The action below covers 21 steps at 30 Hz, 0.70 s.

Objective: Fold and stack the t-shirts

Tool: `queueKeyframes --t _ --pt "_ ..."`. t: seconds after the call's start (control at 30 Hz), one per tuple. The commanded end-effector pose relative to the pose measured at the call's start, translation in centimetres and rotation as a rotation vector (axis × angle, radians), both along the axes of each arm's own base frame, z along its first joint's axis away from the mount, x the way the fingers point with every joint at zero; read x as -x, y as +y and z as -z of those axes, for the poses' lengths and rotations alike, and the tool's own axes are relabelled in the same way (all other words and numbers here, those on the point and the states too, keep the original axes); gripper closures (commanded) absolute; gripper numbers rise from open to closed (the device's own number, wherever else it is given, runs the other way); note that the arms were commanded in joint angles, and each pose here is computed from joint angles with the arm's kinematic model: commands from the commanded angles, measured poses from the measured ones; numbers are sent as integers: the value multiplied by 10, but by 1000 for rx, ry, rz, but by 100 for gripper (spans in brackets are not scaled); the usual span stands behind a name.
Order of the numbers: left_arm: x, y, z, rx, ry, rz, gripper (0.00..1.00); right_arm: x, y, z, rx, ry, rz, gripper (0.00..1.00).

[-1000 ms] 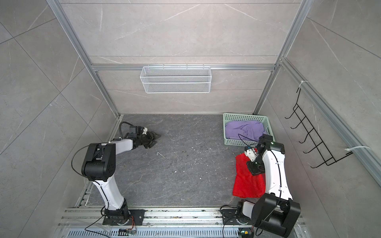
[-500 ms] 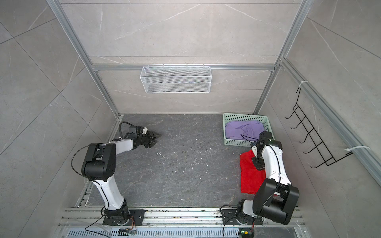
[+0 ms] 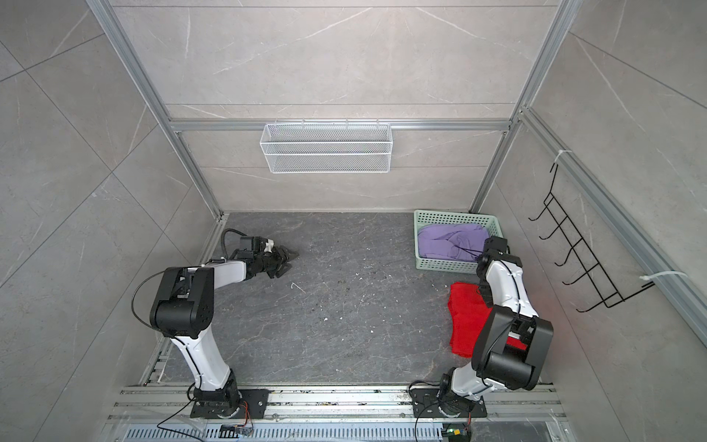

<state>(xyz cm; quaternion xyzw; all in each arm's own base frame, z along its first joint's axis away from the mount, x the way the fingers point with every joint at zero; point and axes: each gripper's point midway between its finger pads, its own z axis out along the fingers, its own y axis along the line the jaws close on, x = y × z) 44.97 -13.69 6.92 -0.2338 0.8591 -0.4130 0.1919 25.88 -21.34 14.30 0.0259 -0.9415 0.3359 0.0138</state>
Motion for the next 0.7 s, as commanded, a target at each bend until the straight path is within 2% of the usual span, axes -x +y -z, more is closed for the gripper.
queueKeyframes --t 0.0,0.13,0.3,0.33,0.4,0.43,0.6,0.67 --pt "-1 -3 -36 36 -78 13 38 -11 -10 -27 54 -123 96 33" --pt "8 -3 -52 31 -104 19 38 -17 -1 -38 9 -204 107 37" --pt "26 -4 -81 -26 -159 41 36 -36 53 -43 -189 -379 46 37" --pt "30 -4 -86 -32 -167 43 36 -40 65 -41 -238 -403 26 35" --pt "38 -8 -96 -48 -188 56 35 -48 87 -36 -292 -454 -11 21" --pt "43 -8 -100 -66 -198 60 33 -52 97 -34 -313 -479 -30 3" --pt "69 -5 -121 -156 -245 84 23 -70 146 -39 -403 -623 -124 1" --pt "81 7 -129 -232 -265 64 20 -75 170 -44 -472 -695 -163 1"
